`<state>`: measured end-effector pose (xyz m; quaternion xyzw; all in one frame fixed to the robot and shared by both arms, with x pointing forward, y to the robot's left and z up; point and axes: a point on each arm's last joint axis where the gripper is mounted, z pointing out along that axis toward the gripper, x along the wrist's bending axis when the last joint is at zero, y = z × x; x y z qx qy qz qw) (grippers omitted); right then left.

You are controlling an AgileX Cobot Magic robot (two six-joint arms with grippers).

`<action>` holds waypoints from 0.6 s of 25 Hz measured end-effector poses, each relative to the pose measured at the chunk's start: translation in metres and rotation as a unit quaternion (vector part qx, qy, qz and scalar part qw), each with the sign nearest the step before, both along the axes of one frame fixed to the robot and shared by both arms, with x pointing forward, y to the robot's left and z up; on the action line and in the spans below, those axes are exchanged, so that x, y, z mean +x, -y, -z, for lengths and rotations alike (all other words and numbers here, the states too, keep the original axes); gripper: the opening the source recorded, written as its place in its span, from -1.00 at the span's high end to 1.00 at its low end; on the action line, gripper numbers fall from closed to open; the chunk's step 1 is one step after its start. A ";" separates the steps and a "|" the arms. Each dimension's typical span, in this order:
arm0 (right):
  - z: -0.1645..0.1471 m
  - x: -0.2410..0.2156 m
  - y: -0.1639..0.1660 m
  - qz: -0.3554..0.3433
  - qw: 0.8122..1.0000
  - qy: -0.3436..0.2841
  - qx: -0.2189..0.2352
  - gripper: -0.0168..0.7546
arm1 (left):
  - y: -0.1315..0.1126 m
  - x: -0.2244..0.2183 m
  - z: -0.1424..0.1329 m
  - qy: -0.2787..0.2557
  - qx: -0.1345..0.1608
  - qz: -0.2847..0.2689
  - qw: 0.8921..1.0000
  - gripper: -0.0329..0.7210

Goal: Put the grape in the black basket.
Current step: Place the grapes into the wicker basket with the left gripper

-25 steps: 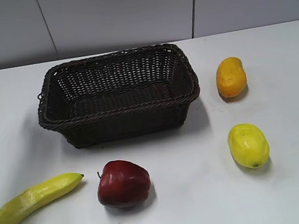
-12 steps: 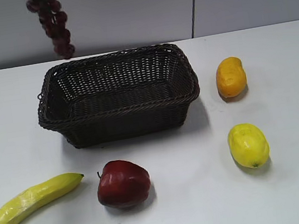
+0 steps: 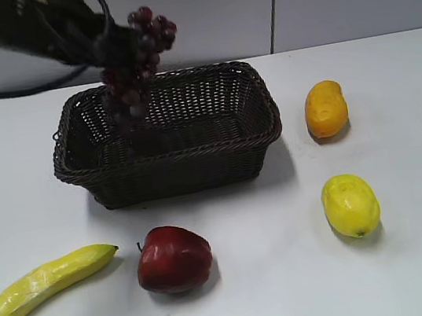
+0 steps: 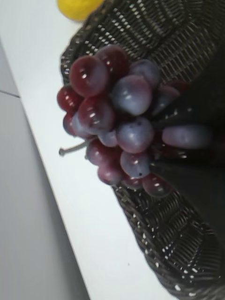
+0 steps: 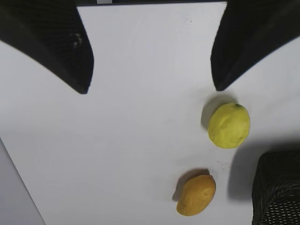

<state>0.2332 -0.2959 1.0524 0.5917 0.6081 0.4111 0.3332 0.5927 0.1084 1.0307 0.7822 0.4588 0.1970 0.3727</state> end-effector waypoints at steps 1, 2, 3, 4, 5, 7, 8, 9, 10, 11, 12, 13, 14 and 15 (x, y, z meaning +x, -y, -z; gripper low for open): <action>0.000 0.000 0.000 0.000 1.000 0.000 0.000 -0.58 | 0.003 0.000 0.008 -0.009 0.011 0.006 1.000 0.46; 0.000 0.000 0.000 0.000 1.000 0.000 0.000 -0.58 | 0.005 0.001 0.016 -0.020 0.019 0.010 1.000 0.46; 0.000 0.000 0.000 0.000 1.000 0.000 0.000 -0.58 | 0.007 0.002 0.022 -0.030 0.026 0.013 0.999 0.46; 0.000 0.000 0.000 0.000 1.000 0.000 0.000 -0.58 | 0.007 0.002 0.027 -0.036 0.030 0.014 0.999 0.45; 0.000 0.000 0.000 0.000 1.000 0.000 0.000 -0.58 | 0.008 0.002 0.029 -0.041 0.034 0.016 0.998 0.37; 0.000 0.000 0.000 0.000 1.000 0.000 0.000 -0.58 | 0.008 0.001 0.031 -0.046 0.039 0.018 0.998 -0.06; 0.000 0.000 0.000 0.000 1.000 0.000 0.000 -0.58 | 0.008 0.001 0.031 -0.046 0.040 0.018 0.998 -0.29; 0.000 0.000 0.000 0.000 1.000 0.000 0.000 -0.58 | 0.008 0.001 0.031 -0.045 0.039 0.019 0.998 -0.55; 0.000 0.000 0.000 0.000 1.000 0.000 0.000 -0.58 | 0.008 0.001 0.030 -0.045 0.039 0.019 0.998 -0.66; 0.000 0.000 0.000 0.000 1.000 0.000 0.000 -0.58 | 0.008 0.000 0.029 -0.044 0.039 0.019 0.998 -0.69; 0.000 0.000 0.000 0.000 1.000 0.000 0.000 -0.58 | 0.007 -0.001 0.027 -0.045 0.040 0.020 0.998 -0.69; 0.000 0.000 0.000 0.000 1.000 0.000 0.000 -0.58 | 0.006 -0.003 0.022 -0.044 0.039 0.020 0.998 -0.69; 0.000 0.000 0.000 0.000 1.000 0.000 0.000 -0.58 | 0.005 -0.005 0.016 -0.040 0.037 0.021 0.998 -0.69; 0.000 0.000 0.000 0.000 1.000 0.000 0.000 -0.58 | 0.004 -0.008 0.008 -0.034 0.034 0.022 0.999 -0.69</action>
